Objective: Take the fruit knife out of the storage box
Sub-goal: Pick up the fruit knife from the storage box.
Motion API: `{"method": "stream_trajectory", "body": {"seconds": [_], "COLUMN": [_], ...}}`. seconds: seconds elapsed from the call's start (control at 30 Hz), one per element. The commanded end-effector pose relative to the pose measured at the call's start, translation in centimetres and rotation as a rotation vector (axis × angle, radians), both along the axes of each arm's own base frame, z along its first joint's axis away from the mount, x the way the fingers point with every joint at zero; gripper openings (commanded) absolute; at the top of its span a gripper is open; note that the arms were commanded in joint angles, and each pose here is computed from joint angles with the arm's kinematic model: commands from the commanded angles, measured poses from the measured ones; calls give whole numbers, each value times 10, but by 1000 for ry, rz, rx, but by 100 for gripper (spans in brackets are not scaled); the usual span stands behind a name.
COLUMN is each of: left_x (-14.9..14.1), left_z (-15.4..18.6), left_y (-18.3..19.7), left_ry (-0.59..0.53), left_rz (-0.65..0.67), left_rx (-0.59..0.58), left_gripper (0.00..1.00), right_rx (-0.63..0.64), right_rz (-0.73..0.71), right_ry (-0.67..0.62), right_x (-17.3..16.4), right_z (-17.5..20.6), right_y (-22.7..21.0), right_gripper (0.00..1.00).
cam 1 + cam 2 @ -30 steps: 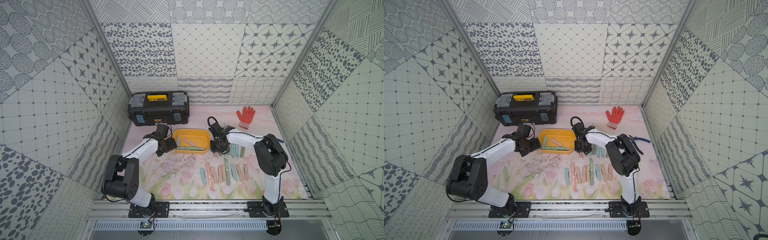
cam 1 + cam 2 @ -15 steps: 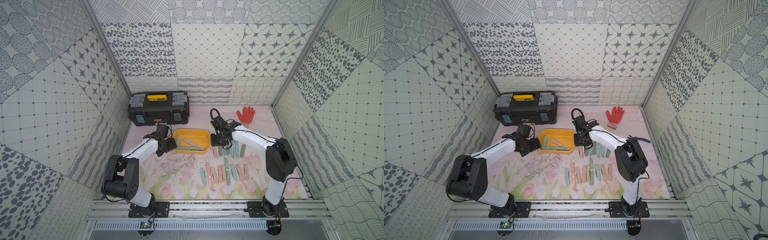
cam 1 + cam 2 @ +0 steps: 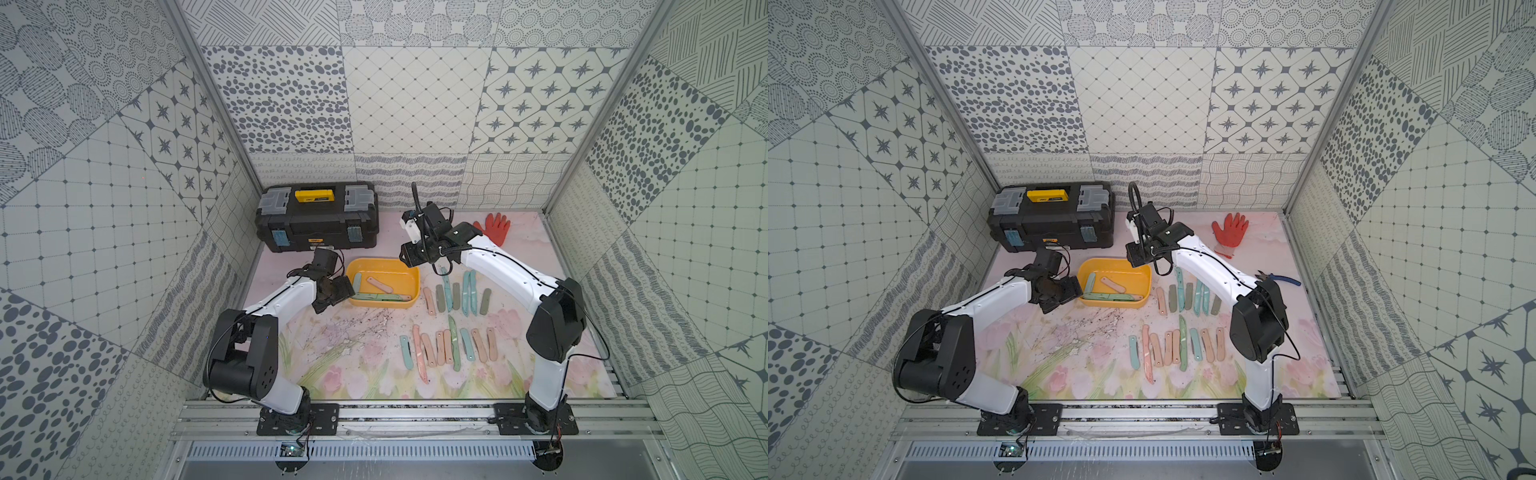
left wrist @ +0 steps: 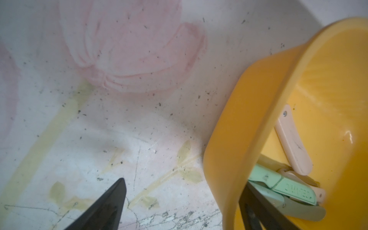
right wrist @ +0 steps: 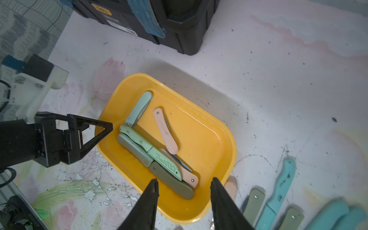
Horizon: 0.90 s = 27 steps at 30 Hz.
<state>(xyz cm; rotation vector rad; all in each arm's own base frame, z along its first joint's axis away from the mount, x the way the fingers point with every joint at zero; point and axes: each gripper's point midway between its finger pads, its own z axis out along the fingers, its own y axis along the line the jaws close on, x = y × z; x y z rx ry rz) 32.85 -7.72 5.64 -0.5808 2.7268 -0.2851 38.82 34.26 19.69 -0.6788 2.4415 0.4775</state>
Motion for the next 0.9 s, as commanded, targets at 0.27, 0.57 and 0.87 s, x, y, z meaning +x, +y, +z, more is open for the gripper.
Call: {"method": "stream_trajectory", "body": {"seconds": [0.27,0.57,0.87], "left_x": [2,3,4], "left_z": [4,2,0], "left_y": [-3,-4,-5], "left_ry": [-3,4,10], "left_rz": [-13,-14,-15], "left_rx": [-14,-18,-25], "left_gripper": [86,86,86], "right_rx": [-135,-226,-242], "right_rz": [262,336,358], "right_ry": [19,75,85], "right_x": [9,6,3], "right_z": [-61,-101,-121], "right_y": [65,81,93], "right_gripper": [48,50,52]}}
